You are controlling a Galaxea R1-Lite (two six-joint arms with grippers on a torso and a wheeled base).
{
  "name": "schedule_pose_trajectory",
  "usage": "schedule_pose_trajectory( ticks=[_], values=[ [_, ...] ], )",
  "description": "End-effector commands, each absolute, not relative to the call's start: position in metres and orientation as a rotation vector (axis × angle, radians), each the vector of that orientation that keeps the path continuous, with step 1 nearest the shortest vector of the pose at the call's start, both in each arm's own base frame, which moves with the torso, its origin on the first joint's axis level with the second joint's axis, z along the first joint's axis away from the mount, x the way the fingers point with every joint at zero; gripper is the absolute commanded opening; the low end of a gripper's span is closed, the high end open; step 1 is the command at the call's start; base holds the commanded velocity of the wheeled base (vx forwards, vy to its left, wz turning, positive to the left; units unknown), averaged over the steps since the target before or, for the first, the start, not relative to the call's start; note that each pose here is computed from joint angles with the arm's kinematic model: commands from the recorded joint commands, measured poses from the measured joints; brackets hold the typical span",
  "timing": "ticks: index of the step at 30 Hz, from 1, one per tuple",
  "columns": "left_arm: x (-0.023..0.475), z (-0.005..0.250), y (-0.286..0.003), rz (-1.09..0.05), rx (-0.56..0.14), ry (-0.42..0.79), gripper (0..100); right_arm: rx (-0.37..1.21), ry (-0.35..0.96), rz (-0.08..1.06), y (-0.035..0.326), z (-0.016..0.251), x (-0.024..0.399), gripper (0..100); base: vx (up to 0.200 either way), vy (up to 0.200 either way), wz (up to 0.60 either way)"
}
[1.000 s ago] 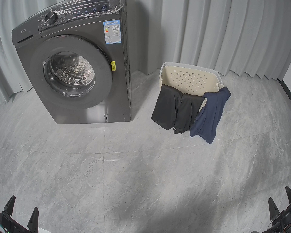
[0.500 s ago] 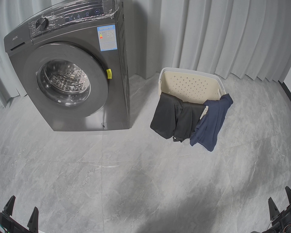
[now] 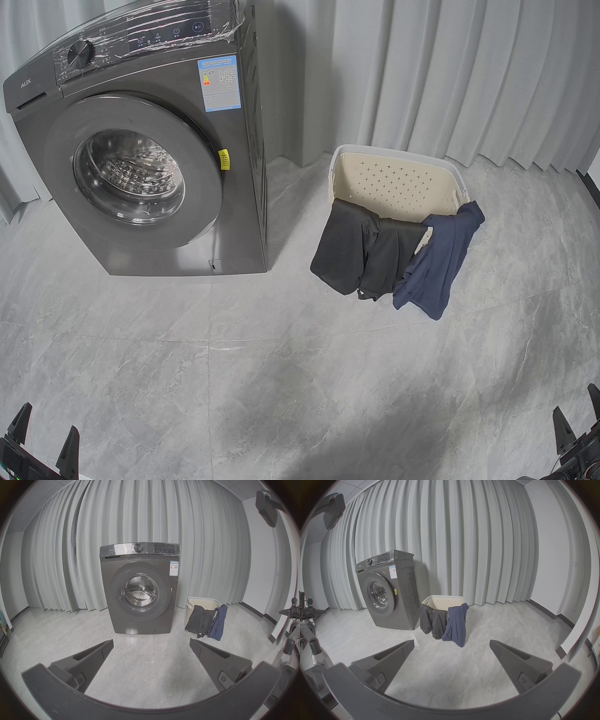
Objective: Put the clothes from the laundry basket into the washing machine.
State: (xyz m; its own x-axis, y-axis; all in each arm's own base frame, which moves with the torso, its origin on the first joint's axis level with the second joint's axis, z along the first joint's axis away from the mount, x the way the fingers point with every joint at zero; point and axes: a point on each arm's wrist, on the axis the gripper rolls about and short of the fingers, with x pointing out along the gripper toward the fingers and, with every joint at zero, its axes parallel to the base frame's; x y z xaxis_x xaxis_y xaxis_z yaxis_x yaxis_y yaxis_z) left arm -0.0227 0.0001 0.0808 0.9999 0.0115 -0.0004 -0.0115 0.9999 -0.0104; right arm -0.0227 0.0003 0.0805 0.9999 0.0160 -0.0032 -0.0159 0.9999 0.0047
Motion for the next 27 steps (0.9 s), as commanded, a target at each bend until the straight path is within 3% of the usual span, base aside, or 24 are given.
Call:
schedule_pose_trajectory(
  ticks=[1, 8, 23, 27],
  values=[
    [-0.0225, 0.0756, 0.0001, 0.014, -0.011, 0.005, 100, 0.005, 0.003, 0.017, 0.0002, 0.0752, -0.0228, 100, 0.0, -0.2, 0.0],
    [-0.0225, 0.0756, 0.0001, 0.014, -0.011, 0.005, 100, 0.005, 0.002, 0.017, 0.0002, 0.0753, -0.0228, 100, 0.0, -0.2, 0.0],
    [-0.0226, 0.0755, 0.0001, 0.015, -0.009, 0.003, 100, 0.005, 0.002, 0.017, 0.0002, 0.0753, -0.0228, 100, 0.0, 0.0, 0.0],
    [-0.0225, 0.0756, 0.0001, 0.015, -0.009, 0.005, 100, 0.005, 0.002, 0.015, 0.0002, 0.0753, -0.0228, 100, 0.0, -0.2, 0.0]
  ],
)
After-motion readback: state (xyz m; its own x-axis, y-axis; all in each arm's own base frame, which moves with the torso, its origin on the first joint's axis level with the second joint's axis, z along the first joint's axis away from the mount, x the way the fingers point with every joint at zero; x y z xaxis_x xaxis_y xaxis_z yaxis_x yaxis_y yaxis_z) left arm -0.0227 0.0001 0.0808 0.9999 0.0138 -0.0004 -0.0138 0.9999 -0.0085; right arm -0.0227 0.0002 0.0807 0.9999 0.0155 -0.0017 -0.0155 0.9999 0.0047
